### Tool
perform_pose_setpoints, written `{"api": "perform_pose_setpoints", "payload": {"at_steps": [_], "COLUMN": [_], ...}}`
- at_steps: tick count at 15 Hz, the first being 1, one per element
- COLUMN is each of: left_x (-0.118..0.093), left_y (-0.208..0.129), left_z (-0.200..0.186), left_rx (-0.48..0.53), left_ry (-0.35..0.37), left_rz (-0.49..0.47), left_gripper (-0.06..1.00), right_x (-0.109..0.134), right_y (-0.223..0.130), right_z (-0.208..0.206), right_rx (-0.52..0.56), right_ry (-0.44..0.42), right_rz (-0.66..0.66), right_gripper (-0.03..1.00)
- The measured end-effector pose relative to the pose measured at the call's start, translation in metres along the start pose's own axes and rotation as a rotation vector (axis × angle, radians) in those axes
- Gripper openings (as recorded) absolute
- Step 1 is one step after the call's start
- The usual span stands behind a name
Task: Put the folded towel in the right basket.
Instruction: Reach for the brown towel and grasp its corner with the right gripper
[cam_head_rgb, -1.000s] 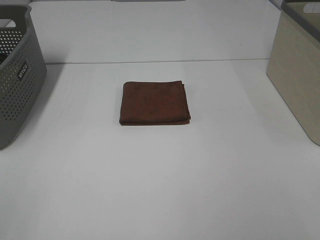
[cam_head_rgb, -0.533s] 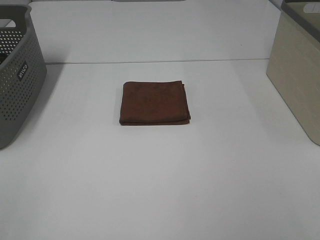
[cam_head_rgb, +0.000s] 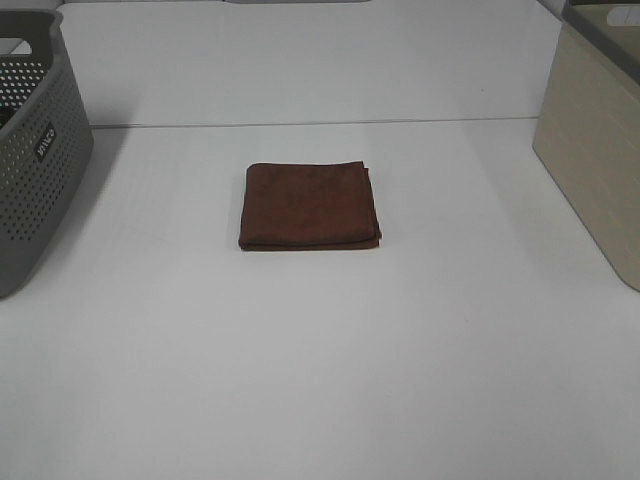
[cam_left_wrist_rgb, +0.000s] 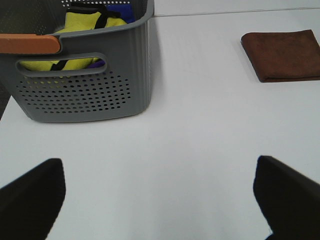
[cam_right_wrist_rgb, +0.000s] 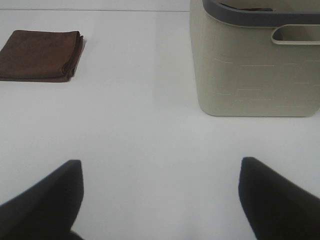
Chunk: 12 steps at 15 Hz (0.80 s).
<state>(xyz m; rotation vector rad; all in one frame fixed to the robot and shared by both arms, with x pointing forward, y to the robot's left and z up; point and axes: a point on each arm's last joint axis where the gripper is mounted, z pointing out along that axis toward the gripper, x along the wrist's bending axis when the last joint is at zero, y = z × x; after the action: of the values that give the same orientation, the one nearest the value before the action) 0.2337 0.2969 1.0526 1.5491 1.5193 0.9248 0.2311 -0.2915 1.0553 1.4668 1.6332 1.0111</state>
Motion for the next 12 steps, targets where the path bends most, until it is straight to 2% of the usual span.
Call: {"api": "perform_pose_setpoints", "payload": {"at_steps": [12], "left_x": [0.0000], "left_y": [0.0000], "left_z": [0.0000], "left_rx": [0.000], "left_ry": [0.000], "left_rz": [0.000], "left_gripper": [0.97], "right_x": [0.0000], "right_y": [0.0000], "right_z": [0.0000], "right_rx": [0.000], "right_ry": [0.000], "right_rz": [0.000], "right_gripper": [0.80]}}
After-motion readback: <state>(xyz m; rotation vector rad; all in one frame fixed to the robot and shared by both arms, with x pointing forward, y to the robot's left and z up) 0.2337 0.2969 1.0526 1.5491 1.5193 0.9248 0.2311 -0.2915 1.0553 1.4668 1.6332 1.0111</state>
